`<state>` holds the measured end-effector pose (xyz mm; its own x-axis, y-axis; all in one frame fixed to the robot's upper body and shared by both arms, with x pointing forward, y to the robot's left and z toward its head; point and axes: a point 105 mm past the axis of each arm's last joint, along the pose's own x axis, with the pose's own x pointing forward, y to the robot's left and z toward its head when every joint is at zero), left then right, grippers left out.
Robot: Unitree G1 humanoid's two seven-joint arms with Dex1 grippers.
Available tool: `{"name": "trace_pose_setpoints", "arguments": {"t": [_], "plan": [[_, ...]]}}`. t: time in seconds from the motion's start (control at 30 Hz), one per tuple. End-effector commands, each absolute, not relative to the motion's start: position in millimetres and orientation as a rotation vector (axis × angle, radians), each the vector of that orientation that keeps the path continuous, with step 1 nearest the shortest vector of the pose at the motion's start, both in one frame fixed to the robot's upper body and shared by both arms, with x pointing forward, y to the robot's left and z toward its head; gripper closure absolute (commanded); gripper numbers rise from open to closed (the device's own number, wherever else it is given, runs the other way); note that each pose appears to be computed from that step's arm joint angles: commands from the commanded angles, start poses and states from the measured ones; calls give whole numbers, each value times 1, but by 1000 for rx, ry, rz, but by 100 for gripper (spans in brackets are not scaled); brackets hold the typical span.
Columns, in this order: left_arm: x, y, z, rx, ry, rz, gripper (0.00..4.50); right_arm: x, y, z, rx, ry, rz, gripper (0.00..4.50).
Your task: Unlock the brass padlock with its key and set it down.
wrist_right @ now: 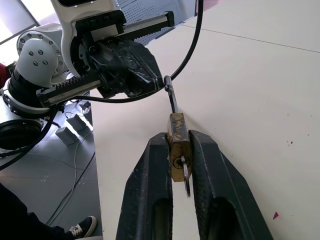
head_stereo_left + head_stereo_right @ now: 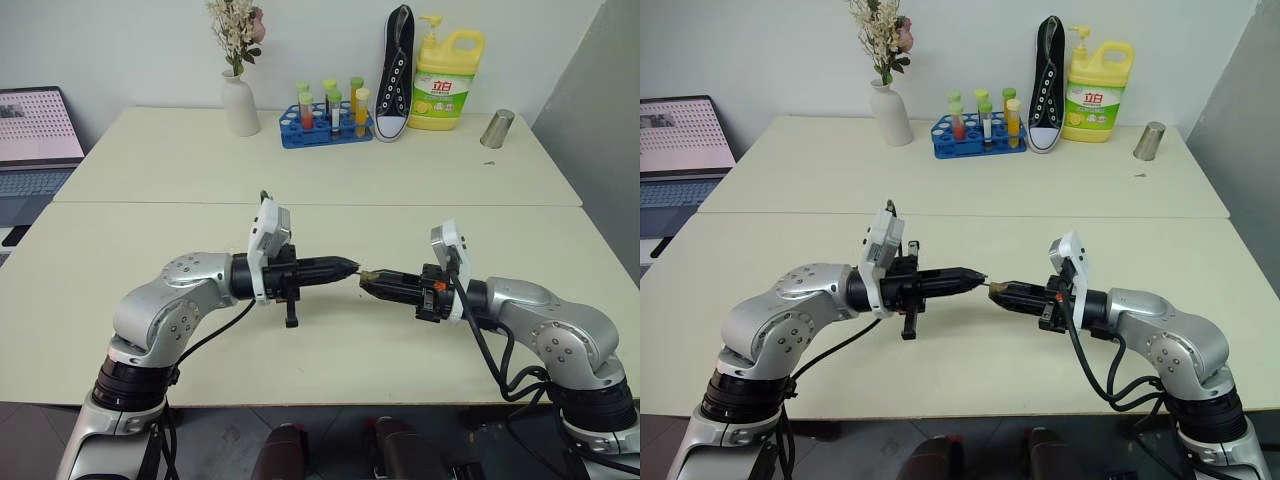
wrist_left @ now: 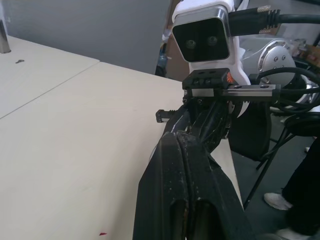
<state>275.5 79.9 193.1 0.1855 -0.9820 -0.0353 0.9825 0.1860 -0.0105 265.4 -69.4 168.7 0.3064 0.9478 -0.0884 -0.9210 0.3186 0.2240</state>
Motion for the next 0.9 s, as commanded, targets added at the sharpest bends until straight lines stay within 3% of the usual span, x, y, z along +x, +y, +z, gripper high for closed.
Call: {"name": "trace_pose_setpoints", "arguments": {"t": [0.03, 0.4, 0.53, 0.67, 0.9], "plan": [[273, 78, 201, 45, -14, -1394, 450, 263, -68, 176, 133, 179, 1262, 433], [274, 82, 211, 95, -73, -1361, 450, 263, -67, 175, 139, 183, 1252, 433], [273, 102, 208, 464, -160, -1332, 450, 271, -74, 164, 141, 242, 1192, 433], [270, 124, 179, 818, -186, -1362, 362, 275, -75, 156, 172, 321, 1168, 433], [261, 126, 163, 834, -216, -1385, 131, 276, -74, 135, 257, 482, 1116, 433]]}}
